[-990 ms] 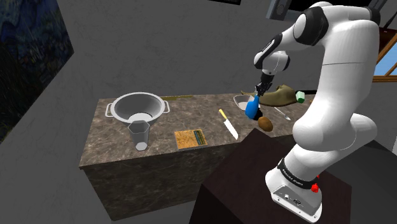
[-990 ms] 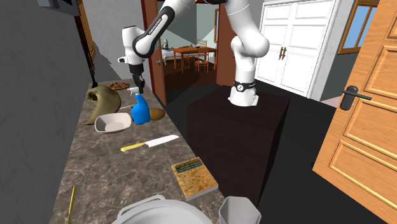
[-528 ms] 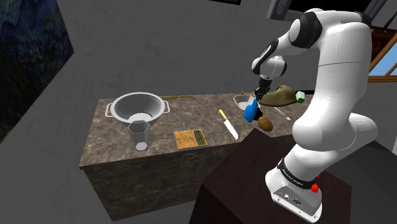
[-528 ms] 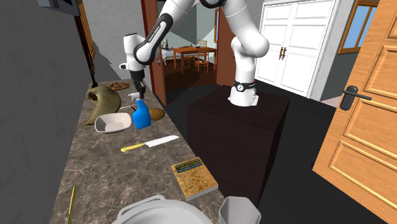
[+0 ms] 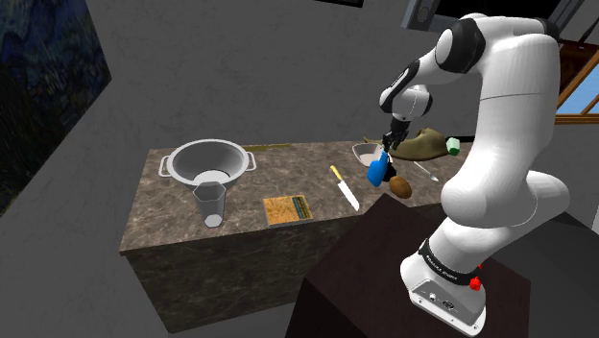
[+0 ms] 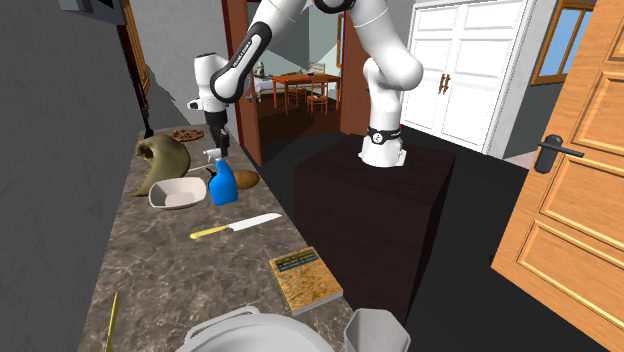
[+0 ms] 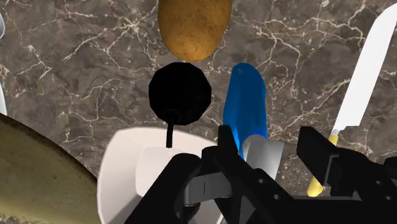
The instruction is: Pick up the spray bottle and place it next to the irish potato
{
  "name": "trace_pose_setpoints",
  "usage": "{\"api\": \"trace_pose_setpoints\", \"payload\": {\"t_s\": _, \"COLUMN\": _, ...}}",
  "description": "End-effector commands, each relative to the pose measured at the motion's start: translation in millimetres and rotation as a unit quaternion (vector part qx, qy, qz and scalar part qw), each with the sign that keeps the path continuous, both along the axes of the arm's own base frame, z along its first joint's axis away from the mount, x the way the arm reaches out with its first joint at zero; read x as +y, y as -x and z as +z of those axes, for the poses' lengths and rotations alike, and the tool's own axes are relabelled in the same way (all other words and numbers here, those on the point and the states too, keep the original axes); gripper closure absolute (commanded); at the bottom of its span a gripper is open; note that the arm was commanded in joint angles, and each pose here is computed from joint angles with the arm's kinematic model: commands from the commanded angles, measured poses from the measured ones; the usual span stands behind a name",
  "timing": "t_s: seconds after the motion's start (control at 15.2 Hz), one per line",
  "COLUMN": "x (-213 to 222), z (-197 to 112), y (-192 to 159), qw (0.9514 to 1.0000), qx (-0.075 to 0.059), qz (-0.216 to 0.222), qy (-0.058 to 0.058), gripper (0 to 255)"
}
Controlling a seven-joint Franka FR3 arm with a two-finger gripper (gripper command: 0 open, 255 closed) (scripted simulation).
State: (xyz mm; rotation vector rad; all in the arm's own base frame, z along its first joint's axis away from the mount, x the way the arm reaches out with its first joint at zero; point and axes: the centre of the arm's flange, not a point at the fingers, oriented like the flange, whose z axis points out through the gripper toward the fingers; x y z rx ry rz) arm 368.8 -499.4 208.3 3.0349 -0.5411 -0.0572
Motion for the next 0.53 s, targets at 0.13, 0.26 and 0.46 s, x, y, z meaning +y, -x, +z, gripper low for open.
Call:
{"api": "trace_pose_setpoints", "payload": {"t_s": 0.13, "x": 0.0, "z": 0.1, "y": 0.0, "qw": 1.0000, "qx": 0.000, "qz": 0.000, "qy": 0.000, "gripper": 0}}
{"api": "trace_pose_setpoints", "payload": {"t_s": 0.26, "x": 0.0, "z": 0.1, "y": 0.0, "qw": 1.0000, "qx": 0.000, "qz": 0.000, "qy": 0.000, "gripper": 0}}
{"api": "trace_pose_setpoints", "payload": {"t_s": 0.46, "x": 2.0, "z": 39.6, "y": -1.9, "qw": 1.0000, "qx": 0.000, "qz": 0.000, "qy": 0.000, "gripper": 0}}
